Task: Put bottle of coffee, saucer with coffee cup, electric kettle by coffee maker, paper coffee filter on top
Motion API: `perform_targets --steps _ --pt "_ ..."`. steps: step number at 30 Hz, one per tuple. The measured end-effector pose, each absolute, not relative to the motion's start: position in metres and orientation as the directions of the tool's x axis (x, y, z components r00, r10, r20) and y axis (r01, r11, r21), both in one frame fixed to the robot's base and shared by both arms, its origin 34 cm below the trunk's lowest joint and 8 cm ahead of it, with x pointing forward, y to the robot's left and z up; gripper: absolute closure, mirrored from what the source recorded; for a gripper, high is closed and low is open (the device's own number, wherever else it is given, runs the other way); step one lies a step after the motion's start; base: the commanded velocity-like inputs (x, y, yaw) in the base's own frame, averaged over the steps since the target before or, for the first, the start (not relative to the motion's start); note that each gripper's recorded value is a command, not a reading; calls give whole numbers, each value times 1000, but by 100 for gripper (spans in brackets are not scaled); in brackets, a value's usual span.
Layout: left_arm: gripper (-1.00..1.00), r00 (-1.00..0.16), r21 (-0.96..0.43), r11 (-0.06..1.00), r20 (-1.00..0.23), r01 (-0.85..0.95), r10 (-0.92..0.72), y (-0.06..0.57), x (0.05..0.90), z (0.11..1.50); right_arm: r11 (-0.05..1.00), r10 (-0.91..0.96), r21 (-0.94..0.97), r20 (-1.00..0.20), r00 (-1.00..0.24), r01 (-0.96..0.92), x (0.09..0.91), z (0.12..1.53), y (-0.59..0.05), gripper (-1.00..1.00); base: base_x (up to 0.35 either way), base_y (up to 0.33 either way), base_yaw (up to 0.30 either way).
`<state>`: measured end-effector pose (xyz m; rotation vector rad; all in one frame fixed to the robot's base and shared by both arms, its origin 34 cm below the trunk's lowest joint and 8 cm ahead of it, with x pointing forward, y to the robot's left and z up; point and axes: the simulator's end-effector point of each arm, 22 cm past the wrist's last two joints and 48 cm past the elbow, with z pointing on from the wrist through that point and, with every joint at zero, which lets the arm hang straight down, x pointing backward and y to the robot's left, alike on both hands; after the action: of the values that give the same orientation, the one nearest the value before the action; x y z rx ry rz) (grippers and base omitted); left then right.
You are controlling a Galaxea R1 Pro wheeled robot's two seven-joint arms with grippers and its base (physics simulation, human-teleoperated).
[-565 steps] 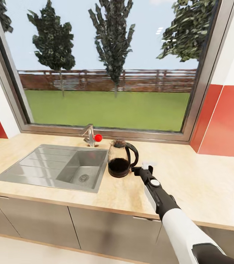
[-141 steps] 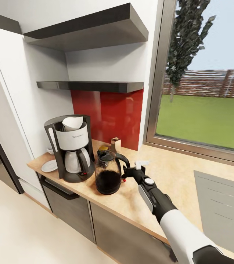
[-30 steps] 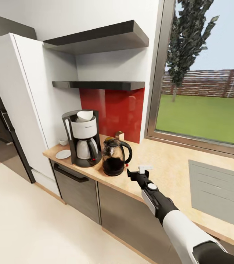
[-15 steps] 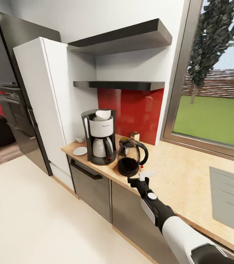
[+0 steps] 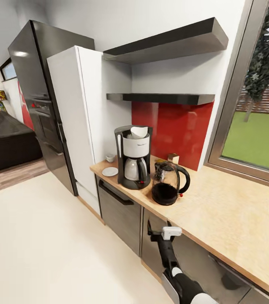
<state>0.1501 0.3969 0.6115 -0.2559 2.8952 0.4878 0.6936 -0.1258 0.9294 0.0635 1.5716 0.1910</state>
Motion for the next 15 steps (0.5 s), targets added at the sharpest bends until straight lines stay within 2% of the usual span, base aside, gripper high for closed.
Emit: perform_targets --steps 3,5,15 --pt "-100 -966 305 931 -219 -201 -137 397 150 611 985 170 170 -985 17 -9 678 923 -140 -100 0 0 246" --pt "-100 -966 305 931 -219 -202 -138 396 150 611 985 168 168 -986 -6 38 664 906 -149 -100 0 0 222" --pt "-100 -965 284 937 -218 -204 -143 380 151 609 992 104 82 -959 -262 93 584 802 -166 -100 0 0 169"
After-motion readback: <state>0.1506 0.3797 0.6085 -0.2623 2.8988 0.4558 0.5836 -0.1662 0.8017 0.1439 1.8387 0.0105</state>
